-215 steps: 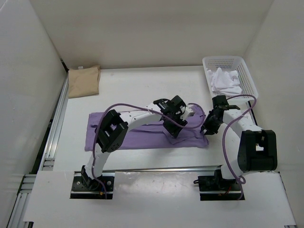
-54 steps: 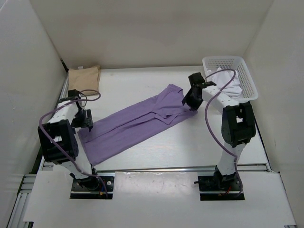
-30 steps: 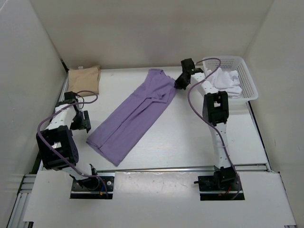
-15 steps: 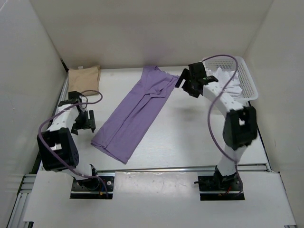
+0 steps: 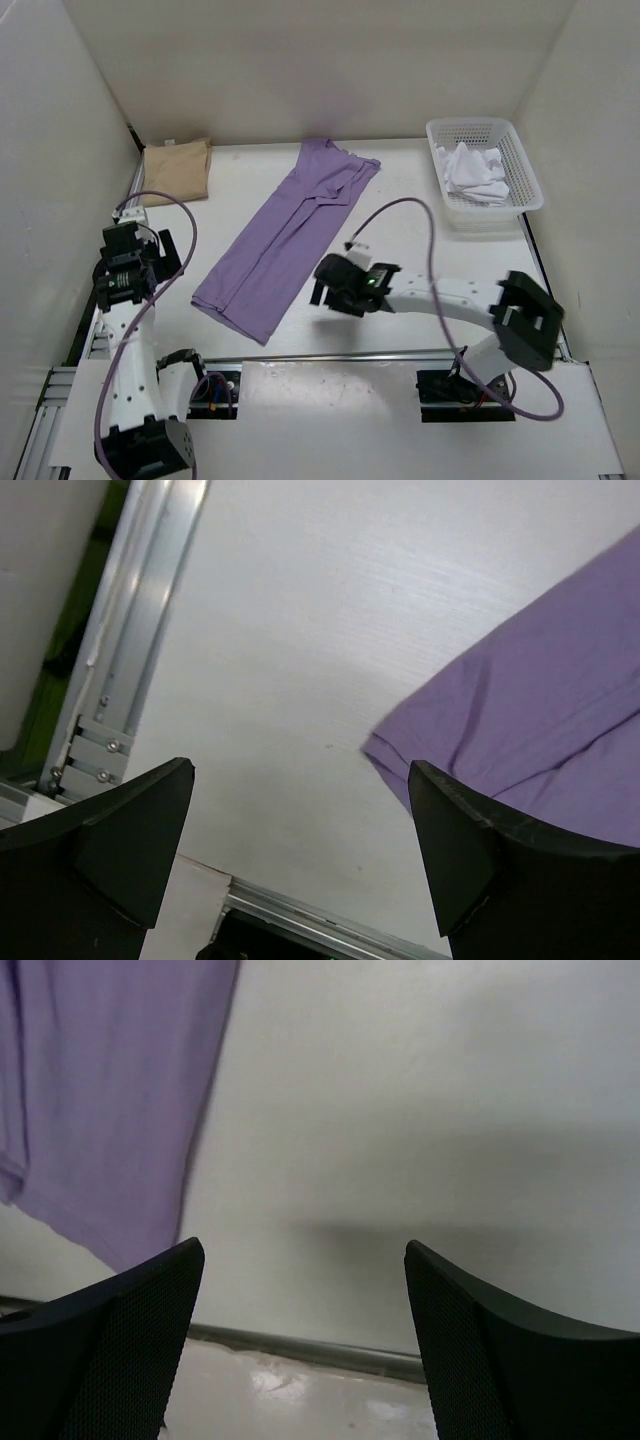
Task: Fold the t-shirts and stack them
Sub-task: Rotate the tshirt 90 degrees
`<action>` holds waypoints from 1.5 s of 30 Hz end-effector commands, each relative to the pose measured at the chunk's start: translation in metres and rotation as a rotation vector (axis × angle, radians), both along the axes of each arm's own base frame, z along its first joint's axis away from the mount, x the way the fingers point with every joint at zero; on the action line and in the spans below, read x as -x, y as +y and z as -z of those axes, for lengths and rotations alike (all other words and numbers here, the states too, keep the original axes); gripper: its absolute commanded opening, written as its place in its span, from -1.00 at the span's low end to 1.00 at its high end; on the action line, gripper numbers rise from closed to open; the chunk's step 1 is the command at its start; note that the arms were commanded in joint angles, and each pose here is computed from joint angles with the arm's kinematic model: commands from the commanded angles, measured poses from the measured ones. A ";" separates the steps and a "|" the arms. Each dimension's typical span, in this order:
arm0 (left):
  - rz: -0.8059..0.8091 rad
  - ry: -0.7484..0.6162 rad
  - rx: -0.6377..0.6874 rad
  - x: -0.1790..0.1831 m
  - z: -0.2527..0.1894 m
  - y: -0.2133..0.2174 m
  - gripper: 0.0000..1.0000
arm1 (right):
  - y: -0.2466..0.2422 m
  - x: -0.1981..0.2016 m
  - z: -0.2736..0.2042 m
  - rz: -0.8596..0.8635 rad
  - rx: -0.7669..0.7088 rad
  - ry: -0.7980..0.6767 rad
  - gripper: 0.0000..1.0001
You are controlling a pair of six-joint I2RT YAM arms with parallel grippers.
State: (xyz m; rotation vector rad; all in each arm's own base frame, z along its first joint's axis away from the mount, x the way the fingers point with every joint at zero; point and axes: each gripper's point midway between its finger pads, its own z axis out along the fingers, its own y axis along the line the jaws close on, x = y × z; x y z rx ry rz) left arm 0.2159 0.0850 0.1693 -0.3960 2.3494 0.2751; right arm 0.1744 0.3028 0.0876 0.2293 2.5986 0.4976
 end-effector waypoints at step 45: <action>0.918 0.098 0.188 -0.011 -0.051 -0.225 0.84 | -0.067 0.103 0.061 -0.004 -0.044 0.245 -0.13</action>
